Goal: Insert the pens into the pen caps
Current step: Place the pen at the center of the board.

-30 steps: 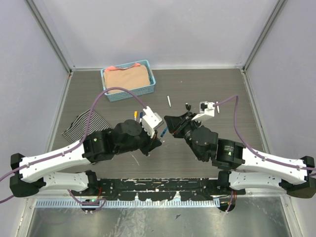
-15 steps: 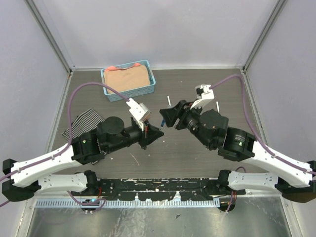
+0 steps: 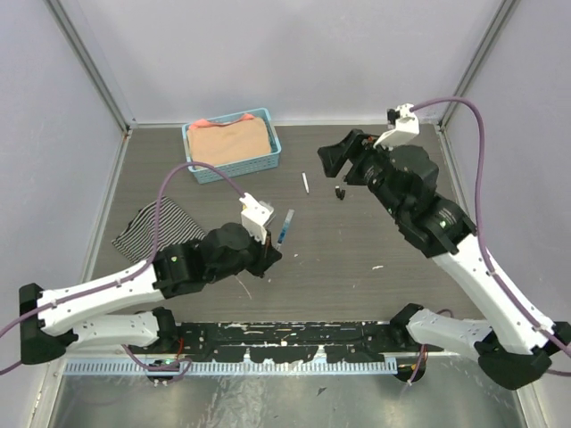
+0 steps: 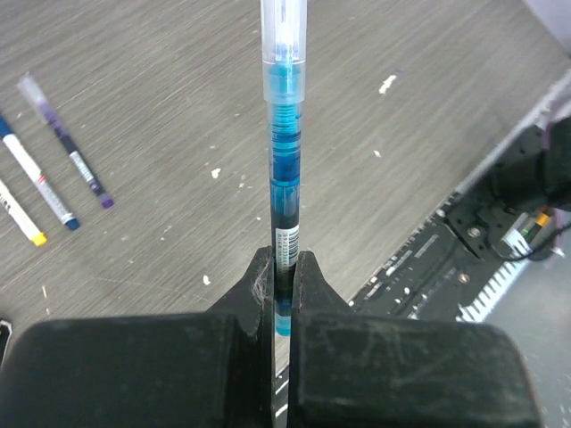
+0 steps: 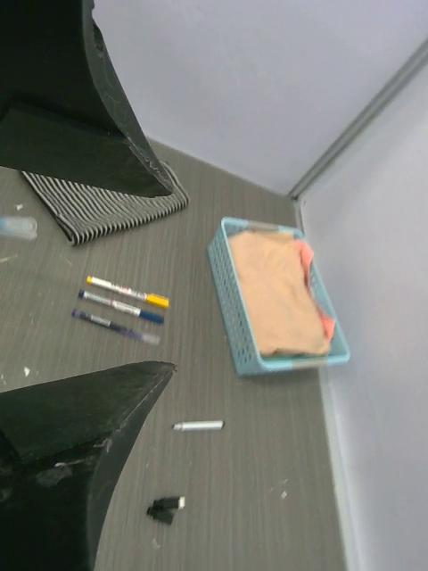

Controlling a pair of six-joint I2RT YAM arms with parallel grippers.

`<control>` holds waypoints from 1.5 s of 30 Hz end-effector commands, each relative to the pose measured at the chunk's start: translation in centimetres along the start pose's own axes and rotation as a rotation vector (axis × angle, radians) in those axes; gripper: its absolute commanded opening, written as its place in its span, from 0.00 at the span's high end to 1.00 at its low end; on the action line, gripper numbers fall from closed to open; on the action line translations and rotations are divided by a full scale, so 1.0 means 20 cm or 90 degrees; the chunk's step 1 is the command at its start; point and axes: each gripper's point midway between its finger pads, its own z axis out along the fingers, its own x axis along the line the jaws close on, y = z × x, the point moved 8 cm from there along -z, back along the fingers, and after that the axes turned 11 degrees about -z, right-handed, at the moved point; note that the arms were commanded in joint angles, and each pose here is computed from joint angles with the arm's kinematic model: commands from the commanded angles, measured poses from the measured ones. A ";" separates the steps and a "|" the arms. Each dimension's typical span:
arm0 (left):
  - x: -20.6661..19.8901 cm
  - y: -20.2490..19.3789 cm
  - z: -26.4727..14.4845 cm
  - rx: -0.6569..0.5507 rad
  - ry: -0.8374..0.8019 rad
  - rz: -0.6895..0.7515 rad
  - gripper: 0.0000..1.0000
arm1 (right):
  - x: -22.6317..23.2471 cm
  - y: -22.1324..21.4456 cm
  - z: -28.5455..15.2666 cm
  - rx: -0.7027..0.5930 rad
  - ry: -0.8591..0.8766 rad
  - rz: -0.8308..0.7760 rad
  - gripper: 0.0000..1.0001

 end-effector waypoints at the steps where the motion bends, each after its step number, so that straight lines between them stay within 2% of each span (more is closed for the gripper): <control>1: 0.09 -0.04 0.12 0.031 0.079 -0.057 1.00 | -0.16 -0.11 0.09 0.085 0.059 0.049 0.21; 5: 0.16 -0.07 0.26 0.052 0.126 -0.084 1.00 | -0.32 -0.25 0.08 0.118 0.050 0.102 0.21; 13: 0.25 -0.07 0.55 0.086 0.280 -0.101 1.00 | -0.42 -0.50 -0.09 0.173 0.000 0.133 0.21; 17: 0.31 -0.08 0.67 0.113 0.358 -0.100 1.00 | -0.45 -0.57 -0.19 0.185 -0.033 0.130 0.21; 24: 0.44 -0.11 0.83 0.171 0.421 -0.133 1.00 | -0.48 -0.61 -0.28 0.202 -0.062 0.119 0.21; 36: 0.56 -0.12 0.92 0.202 0.477 -0.122 1.00 | -0.49 -0.67 -0.27 0.227 -0.059 0.122 0.21; 45: 0.58 -0.13 0.97 0.212 0.460 -0.127 0.99 | -0.49 -0.69 -0.25 0.239 -0.053 0.124 0.21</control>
